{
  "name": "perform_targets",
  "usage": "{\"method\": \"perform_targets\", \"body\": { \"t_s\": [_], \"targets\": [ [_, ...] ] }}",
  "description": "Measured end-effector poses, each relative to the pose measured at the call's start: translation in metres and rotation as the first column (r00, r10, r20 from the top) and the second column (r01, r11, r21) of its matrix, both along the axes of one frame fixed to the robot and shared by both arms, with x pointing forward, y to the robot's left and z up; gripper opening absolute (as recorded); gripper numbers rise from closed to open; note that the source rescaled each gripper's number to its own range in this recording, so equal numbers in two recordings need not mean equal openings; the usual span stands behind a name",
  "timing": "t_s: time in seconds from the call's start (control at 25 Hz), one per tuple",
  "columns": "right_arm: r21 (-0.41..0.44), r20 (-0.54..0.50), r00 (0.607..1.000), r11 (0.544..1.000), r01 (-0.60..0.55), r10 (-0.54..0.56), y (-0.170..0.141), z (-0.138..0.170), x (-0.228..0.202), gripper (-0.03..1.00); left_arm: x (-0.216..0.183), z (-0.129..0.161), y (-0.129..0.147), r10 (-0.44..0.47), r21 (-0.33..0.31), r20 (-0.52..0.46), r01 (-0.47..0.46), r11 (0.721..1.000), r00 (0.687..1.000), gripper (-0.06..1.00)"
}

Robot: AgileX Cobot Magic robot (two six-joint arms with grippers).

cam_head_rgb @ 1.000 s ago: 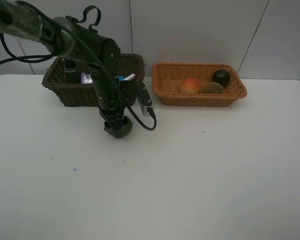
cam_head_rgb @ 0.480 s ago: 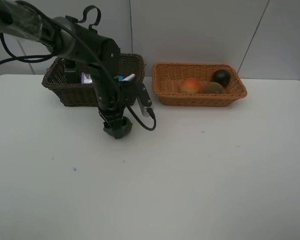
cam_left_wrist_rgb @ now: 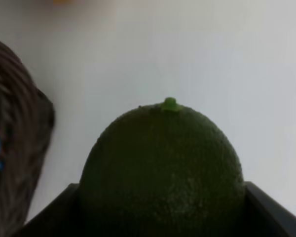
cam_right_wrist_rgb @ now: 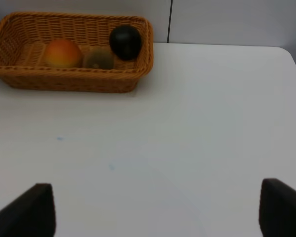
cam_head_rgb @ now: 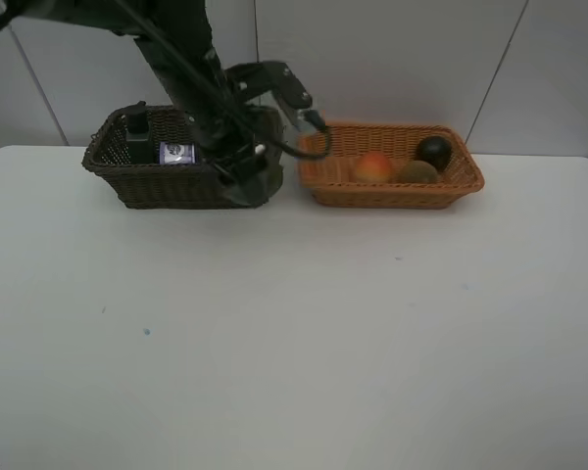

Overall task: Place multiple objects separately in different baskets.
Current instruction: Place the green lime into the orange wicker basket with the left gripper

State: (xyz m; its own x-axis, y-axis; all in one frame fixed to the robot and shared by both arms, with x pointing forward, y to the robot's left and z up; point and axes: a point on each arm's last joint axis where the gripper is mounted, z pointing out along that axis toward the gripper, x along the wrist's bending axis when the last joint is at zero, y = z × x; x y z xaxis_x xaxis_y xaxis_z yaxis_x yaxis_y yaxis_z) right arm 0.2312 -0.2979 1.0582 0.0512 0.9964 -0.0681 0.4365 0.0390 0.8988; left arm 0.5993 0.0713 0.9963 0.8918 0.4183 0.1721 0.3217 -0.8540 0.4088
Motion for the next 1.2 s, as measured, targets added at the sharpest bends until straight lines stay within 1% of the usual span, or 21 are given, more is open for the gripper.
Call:
{"method": "perform_targets", "body": {
  "t_s": [0.08,0.16,0.24,0.4,0.52,0.64,0.8,1.0,1.04,1.2],
  "targets": [
    [0.0,0.0,1.0,1.0,0.0,0.0,0.0,0.0,0.0,1.0,0.005,0.024,-0.005,0.036,-0.069,0.041,-0.033,0.997,0.999,0.76],
    [0.0,0.0,1.0,1.0,0.0,0.0,0.0,0.0,0.0,1.0,0.012,0.05,-0.01,0.072,-0.141,0.087,-0.059,0.988,0.994,0.76],
    [0.0,0.0,1.0,1.0,0.0,0.0,0.0,0.0,0.0,1.0,0.017,0.073,-0.014,0.089,-0.199,0.135,-0.061,0.978,0.987,0.76],
    [0.0,0.0,1.0,1.0,0.0,0.0,0.0,0.0,0.0,1.0,0.026,0.103,-0.021,0.101,-0.262,0.208,-0.044,0.964,0.973,0.76],
    [0.0,0.0,1.0,1.0,0.0,0.0,0.0,0.0,0.0,1.0,0.036,0.107,-0.029,0.104,-0.295,0.209,-0.039,0.955,0.972,0.76],
    [0.0,0.0,1.0,1.0,0.0,0.0,0.0,0.0,0.0,1.0,0.05,0.097,-0.038,0.106,-0.309,0.203,-0.039,0.95,0.974,0.76],
    [0.0,0.0,1.0,1.0,0.0,0.0,0.0,0.0,0.0,1.0,0.074,0.071,-0.054,0.107,-0.314,0.199,-0.04,0.949,0.974,0.76],
    [0.0,0.0,1.0,1.0,0.0,0.0,0.0,0.0,0.0,1.0,0.099,0.015,-0.071,0.109,-0.315,0.132,-0.063,0.947,0.985,0.76],
    [0.0,0.0,1.0,1.0,0.0,0.0,0.0,0.0,0.0,1.0,0.102,0.0,-0.074,0.11,-0.308,0.109,-0.072,0.949,0.988,0.76],
    [0.0,0.0,1.0,1.0,0.0,0.0,0.0,0.0,0.0,1.0,0.108,-0.04,-0.078,0.11,-0.275,0.058,-0.09,0.957,0.992,0.76]
  ]
}}
